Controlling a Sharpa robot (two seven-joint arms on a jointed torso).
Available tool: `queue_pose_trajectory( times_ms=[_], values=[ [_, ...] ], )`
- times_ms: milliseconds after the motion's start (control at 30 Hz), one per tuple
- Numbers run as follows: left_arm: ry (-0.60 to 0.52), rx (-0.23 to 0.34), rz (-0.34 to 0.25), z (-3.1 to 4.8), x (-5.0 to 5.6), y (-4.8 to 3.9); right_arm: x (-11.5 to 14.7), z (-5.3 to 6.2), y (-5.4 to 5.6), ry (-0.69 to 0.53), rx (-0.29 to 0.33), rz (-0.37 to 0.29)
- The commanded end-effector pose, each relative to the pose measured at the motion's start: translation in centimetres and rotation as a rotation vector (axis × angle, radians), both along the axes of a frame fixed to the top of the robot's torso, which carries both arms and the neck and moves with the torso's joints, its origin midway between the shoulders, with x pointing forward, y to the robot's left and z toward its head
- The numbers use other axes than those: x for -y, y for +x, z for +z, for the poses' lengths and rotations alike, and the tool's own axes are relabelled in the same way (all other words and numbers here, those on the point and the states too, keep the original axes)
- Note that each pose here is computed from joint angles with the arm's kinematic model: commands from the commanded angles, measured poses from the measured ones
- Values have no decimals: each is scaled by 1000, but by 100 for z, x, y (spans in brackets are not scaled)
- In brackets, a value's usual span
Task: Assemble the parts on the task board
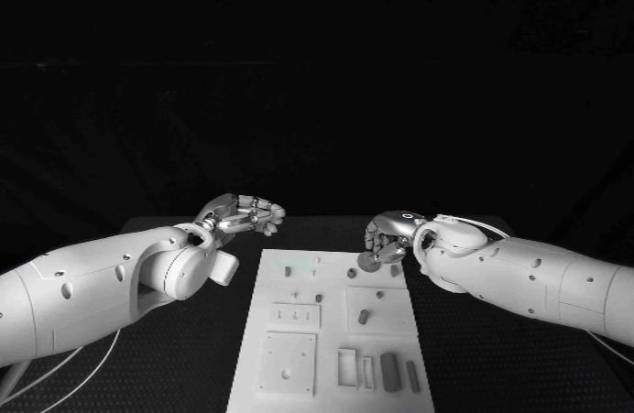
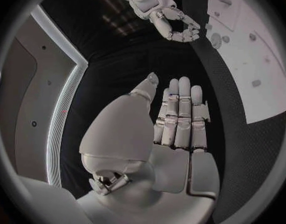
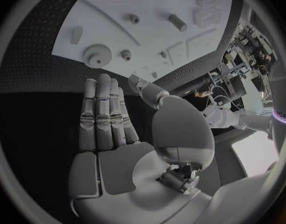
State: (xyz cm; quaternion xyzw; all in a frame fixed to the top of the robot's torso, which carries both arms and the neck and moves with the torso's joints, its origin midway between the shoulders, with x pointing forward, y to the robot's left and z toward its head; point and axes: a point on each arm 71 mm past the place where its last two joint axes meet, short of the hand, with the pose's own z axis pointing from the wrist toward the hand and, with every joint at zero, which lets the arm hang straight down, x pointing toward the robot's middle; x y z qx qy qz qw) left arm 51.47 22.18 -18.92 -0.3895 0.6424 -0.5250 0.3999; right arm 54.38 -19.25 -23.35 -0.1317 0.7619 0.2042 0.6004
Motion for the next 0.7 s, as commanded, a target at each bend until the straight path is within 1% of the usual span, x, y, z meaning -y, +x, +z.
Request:
queue_pose_trajectory(
  times_ms=[33, 167, 433, 500, 700],
  values=[
    [-18, 7, -25, 15, 40, -12, -57, -1, -18, -52, 50, 25],
    [-22, 1, -24, 6, 46, -10, -116, 5, -30, -54, 66, 36],
    [-27, -4, -18, 3, 40, -6, -196, -57, -54, -46, 77, 39],
    [-29, -7, -20, 2, 36, -7, -218, -47, -49, -42, 100, 44],
    [-30, -8, -24, 1, 53, -6, -261, -65, -60, -55, 99, 54]
  ],
)
